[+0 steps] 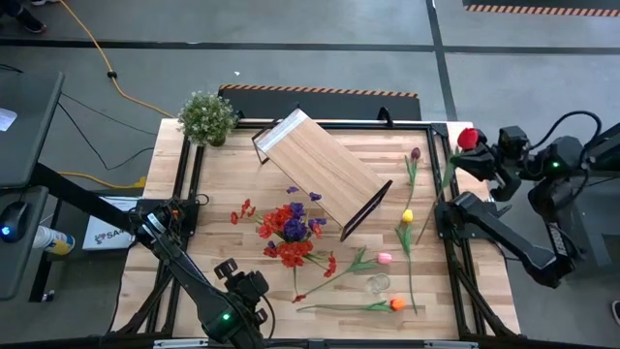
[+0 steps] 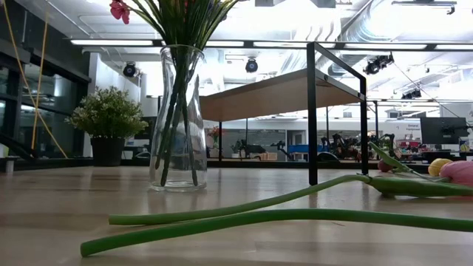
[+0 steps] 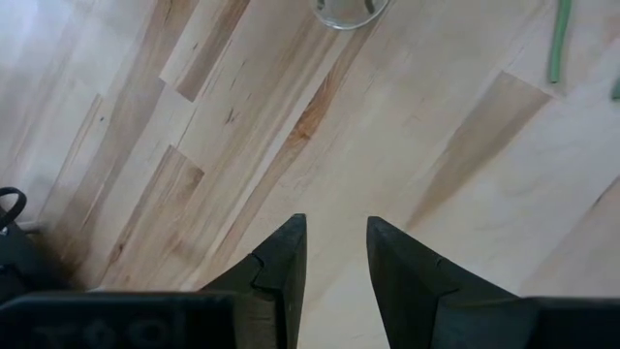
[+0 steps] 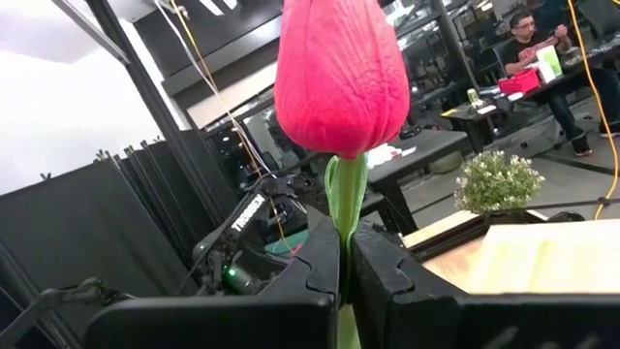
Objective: Pick and place flowers into a vace then onto a shelf
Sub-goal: Put the red tulip into the right transparent vase
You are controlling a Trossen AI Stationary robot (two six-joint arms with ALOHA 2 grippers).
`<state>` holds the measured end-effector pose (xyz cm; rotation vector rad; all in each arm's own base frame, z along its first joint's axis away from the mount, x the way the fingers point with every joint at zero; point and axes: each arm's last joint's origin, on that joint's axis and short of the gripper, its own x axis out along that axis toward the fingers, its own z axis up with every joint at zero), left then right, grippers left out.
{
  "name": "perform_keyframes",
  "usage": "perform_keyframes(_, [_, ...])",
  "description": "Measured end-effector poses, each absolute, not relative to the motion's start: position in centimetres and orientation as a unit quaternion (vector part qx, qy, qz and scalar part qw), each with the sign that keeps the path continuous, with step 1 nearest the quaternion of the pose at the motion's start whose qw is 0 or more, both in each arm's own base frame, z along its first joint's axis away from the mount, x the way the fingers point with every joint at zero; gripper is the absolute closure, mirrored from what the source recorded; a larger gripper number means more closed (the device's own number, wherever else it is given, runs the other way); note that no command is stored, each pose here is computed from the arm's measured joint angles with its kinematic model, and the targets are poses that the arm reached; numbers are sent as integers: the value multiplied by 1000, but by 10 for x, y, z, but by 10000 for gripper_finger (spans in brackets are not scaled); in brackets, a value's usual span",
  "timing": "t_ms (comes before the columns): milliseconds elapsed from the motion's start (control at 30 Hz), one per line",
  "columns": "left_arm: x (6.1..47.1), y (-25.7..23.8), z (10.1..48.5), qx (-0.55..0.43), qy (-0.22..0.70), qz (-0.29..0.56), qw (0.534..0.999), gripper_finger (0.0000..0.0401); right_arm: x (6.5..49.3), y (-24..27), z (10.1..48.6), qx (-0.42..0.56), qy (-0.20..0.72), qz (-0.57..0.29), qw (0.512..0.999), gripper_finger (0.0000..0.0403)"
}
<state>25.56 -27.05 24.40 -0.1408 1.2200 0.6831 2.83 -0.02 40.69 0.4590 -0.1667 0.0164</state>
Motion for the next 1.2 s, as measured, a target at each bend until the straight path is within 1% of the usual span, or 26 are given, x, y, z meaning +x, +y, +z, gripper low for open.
perform_keyframes(267, [257,-272,244,-71,559,310,766,256,18,13,406,218,-103,2,971,401])
perform_keyframes(700, [257,-272,244,-72,559,310,766,256,8,28,405,231,-126,3,965,401])
perform_keyframes(867, [257,-272,244,-72,559,310,766,256,12,21,406,224,-124,-9,967,401])
perform_keyframes(1200, [257,-272,244,-72,558,310,766,256,33,-9,407,222,-81,-15,972,401])
